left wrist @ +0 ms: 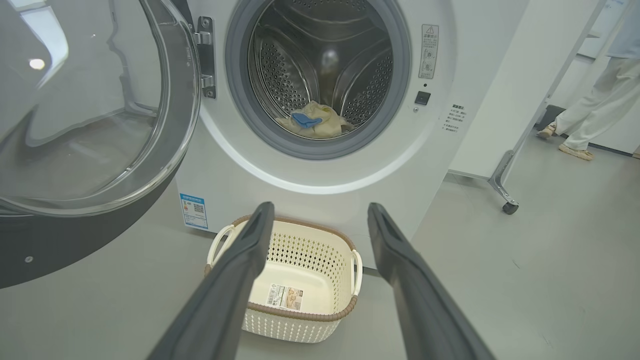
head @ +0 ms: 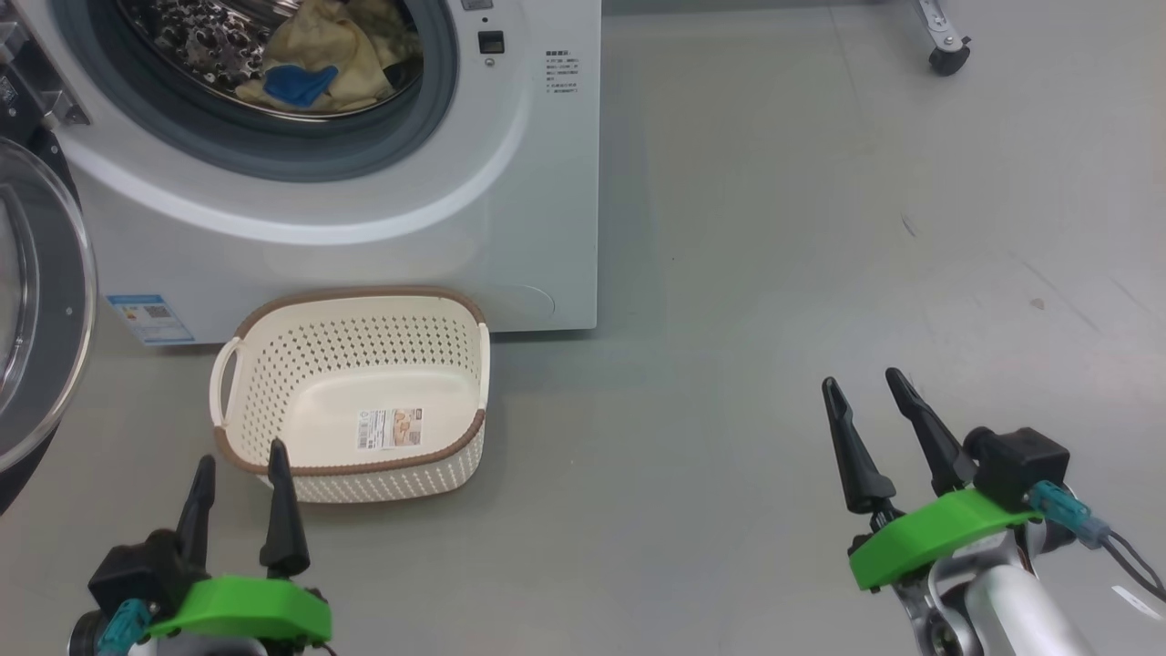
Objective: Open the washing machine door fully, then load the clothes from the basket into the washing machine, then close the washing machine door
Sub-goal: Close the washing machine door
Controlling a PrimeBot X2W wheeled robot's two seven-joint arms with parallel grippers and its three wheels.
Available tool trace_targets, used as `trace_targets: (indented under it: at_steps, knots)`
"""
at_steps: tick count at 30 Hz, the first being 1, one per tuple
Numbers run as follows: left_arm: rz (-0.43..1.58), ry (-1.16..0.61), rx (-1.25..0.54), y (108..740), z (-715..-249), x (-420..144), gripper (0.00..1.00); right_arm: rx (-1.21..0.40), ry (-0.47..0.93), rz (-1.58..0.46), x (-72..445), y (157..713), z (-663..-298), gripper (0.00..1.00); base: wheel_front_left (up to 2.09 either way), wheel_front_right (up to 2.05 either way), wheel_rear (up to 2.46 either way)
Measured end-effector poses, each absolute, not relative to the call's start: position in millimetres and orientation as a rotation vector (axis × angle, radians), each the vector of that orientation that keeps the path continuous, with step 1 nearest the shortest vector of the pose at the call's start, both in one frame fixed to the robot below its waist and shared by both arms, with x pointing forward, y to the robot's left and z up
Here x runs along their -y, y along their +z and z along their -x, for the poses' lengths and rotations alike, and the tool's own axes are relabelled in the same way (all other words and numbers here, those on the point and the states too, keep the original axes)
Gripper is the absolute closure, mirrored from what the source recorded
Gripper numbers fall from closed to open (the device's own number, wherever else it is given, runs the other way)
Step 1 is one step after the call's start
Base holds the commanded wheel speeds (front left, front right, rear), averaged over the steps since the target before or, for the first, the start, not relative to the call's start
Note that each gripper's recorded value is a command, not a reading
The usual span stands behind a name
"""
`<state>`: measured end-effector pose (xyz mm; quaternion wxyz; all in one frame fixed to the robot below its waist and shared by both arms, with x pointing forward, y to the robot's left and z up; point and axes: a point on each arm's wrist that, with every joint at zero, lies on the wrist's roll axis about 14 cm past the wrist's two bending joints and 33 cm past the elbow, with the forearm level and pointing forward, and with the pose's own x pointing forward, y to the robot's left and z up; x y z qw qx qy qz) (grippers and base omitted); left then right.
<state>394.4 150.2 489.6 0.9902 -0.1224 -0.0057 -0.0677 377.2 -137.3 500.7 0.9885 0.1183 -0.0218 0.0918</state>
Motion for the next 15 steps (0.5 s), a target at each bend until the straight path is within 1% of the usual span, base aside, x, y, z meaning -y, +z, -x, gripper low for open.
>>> trace_targets:
  at_steps: [9,15]
  knots:
    - [0.244,-0.132,0.012,489.8,-392.9,-151.9,0.00,0.046,0.191,-0.242,134.5,501.5,-377.8,0.00,0.00,0.00,0.00]
    - [0.239,-0.098,0.016,490.0,-386.2,-164.2,0.00,0.042,0.237,-0.245,118.7,501.9,-382.0,0.00,0.00,0.00,0.00]
